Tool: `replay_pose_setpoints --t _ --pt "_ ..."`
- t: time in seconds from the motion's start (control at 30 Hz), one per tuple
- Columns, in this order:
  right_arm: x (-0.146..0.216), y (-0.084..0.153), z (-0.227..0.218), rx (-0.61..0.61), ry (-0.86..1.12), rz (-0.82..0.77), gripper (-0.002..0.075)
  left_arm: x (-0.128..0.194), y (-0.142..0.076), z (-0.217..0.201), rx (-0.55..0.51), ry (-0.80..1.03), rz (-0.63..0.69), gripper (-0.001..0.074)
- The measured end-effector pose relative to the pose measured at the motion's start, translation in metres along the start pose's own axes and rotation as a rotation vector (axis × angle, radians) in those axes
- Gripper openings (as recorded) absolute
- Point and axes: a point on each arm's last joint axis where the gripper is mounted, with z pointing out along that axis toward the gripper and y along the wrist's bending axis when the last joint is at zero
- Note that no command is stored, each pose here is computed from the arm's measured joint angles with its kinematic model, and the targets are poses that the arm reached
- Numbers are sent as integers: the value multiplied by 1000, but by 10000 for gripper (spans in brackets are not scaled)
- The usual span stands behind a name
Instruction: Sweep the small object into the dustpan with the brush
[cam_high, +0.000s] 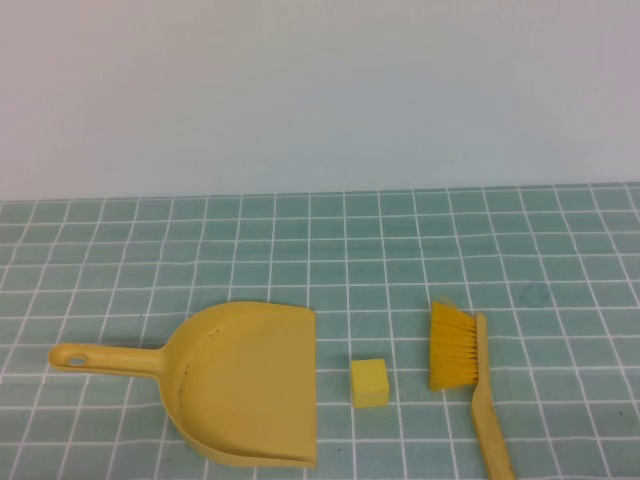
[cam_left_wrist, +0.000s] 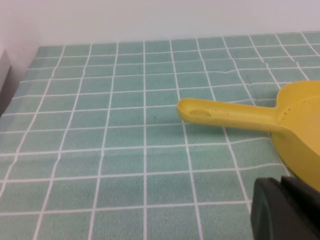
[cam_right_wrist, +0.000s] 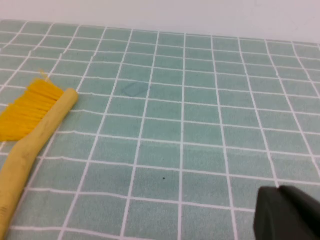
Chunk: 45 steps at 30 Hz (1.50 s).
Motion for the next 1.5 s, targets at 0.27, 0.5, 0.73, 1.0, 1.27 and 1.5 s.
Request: replay_pose_setpoints --t 0.27,0.5,0.73,1.0,1.27,1.5 --pt "0 0 0 0 0 0 -1 0 0 0 0 0 0 -2" --pt "0 0 0 0 0 -2 -1 0 0 0 2 -4 -2 -2" --pt "0 0 0 0 0 -10 -1 -3 -2 0 23 -28 -64 -2" --pt "-4 -1 0 9 -45 -14 -1 -17 0 -2 10 -189 -64 -2" --pt "-32 -5 -6 65 -360 -21 -1 -45 3 -12 -15 -515 -70 -2" --pt "-39 -7 -9 72 -443 40 -1 -48 3 -14 -17 -559 -75 -2"
